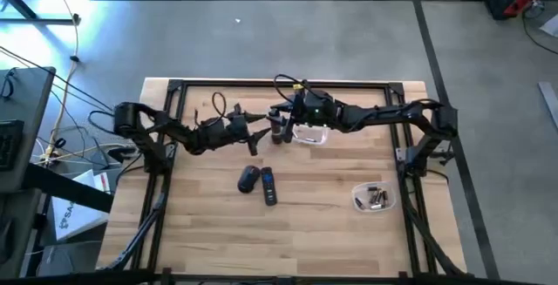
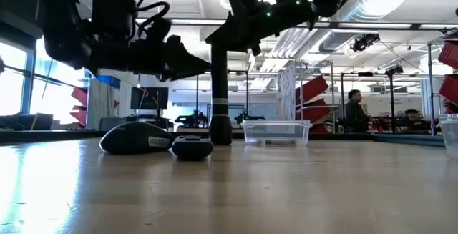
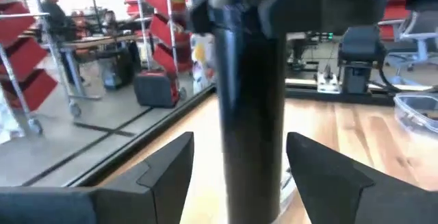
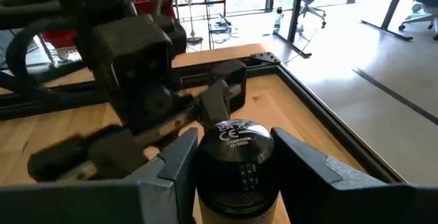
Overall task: Insert battery
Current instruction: Close the flashlight battery compartment
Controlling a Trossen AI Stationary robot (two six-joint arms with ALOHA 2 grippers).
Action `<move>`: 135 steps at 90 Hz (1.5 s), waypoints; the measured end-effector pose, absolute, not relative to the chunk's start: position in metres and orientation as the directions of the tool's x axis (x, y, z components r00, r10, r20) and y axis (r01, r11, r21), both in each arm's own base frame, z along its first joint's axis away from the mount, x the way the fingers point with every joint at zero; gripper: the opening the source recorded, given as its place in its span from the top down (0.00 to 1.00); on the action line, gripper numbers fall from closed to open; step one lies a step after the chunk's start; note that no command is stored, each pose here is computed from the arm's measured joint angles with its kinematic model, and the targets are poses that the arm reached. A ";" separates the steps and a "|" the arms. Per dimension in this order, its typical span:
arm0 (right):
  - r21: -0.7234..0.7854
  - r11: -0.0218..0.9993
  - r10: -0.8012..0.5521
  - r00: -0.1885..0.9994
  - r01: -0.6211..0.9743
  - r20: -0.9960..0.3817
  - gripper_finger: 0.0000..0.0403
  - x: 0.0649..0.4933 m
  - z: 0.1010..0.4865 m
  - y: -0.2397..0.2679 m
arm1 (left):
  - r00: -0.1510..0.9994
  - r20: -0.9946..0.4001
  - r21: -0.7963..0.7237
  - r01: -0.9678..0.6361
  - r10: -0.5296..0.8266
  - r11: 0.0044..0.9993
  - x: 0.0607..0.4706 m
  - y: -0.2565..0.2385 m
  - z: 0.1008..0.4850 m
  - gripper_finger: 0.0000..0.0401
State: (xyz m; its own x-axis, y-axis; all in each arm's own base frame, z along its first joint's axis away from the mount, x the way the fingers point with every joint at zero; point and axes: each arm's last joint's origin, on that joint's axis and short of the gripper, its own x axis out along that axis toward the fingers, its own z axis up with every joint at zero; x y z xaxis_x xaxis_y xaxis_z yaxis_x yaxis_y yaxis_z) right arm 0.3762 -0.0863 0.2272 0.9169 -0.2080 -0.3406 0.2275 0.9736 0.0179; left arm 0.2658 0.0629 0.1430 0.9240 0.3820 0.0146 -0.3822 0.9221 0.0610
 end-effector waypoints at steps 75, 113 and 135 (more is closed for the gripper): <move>0.007 0.992 -0.114 0.911 0.128 -0.396 0.50 0.375 0.219 -0.085 | 0.934 0.035 0.050 -0.357 0.356 0.933 0.288 0.067 0.108 0.47; -0.042 0.999 0.010 0.936 -0.027 -0.351 0.40 0.369 0.235 -0.082 | 0.941 0.019 0.053 -0.338 0.337 0.940 0.288 0.067 0.107 0.47; -0.032 0.997 0.059 0.946 -0.072 -0.319 0.40 0.361 0.246 -0.095 | 0.934 0.007 0.047 -0.357 0.357 0.933 0.287 0.072 0.106 0.47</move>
